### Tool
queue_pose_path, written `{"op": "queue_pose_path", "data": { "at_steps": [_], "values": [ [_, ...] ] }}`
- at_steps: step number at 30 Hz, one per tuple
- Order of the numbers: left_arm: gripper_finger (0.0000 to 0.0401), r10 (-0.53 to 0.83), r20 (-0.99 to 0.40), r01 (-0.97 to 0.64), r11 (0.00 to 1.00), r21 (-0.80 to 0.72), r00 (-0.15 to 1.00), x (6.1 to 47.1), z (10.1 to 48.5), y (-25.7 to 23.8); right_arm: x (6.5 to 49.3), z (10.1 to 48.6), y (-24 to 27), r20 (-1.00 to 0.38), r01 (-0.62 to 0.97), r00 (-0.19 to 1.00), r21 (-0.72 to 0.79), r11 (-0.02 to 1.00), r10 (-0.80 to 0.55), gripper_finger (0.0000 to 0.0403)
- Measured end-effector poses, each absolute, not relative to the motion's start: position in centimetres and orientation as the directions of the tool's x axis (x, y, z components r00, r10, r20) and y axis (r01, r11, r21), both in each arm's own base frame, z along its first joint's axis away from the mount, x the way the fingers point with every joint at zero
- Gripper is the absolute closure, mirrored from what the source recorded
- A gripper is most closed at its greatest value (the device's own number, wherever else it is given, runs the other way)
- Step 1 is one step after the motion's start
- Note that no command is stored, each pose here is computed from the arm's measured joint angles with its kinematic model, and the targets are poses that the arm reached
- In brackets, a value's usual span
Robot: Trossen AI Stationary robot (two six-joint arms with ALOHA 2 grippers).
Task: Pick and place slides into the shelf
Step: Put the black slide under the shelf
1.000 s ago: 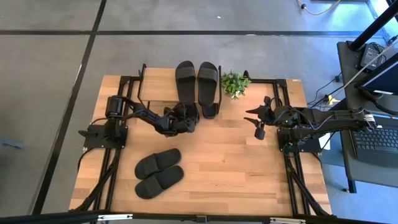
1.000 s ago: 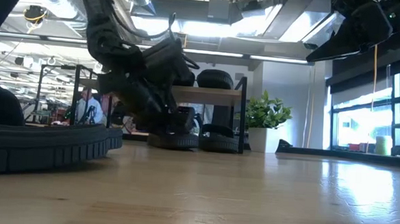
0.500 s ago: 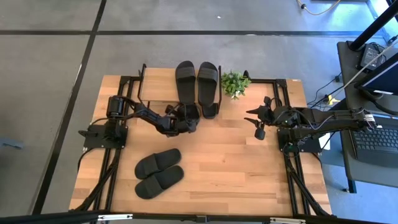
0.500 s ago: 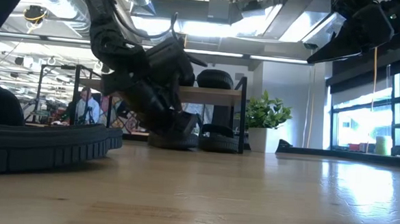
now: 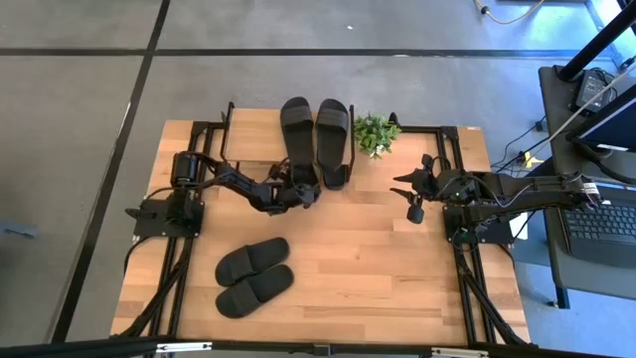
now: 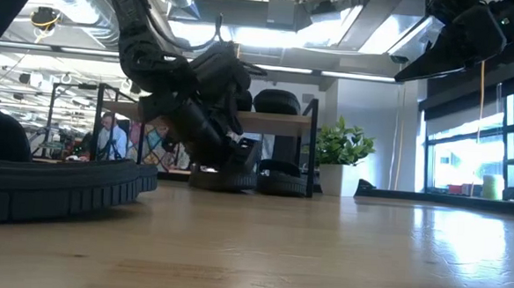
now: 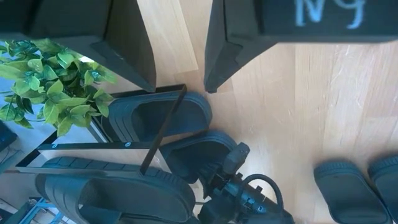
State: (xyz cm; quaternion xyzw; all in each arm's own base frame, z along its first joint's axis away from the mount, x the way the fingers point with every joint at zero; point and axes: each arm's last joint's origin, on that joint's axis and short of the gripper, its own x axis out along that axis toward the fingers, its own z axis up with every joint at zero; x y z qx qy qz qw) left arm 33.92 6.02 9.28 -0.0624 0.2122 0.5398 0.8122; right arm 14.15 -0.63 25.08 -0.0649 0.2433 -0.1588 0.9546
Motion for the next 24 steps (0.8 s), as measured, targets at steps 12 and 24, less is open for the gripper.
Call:
{"op": "queue_pose_path", "data": {
  "at_steps": [12, 24],
  "values": [
    [0.0401, 0.828, -0.413, -0.861, 0.479, 0.171, 0.378, 34.3, 9.5, 5.7, 14.1, 25.1, -0.6, -0.444, 0.272, 0.831, -0.201, 0.941, -0.335, 0.0265],
    [0.0401, 0.925, -0.282, -0.886, 0.339, 0.317, 0.253, 33.7, 9.5, 3.1, 14.1, 25.1, -0.6, -0.445, 0.271, 0.831, -0.202, 0.941, -0.335, 0.0265]
  ]
}}
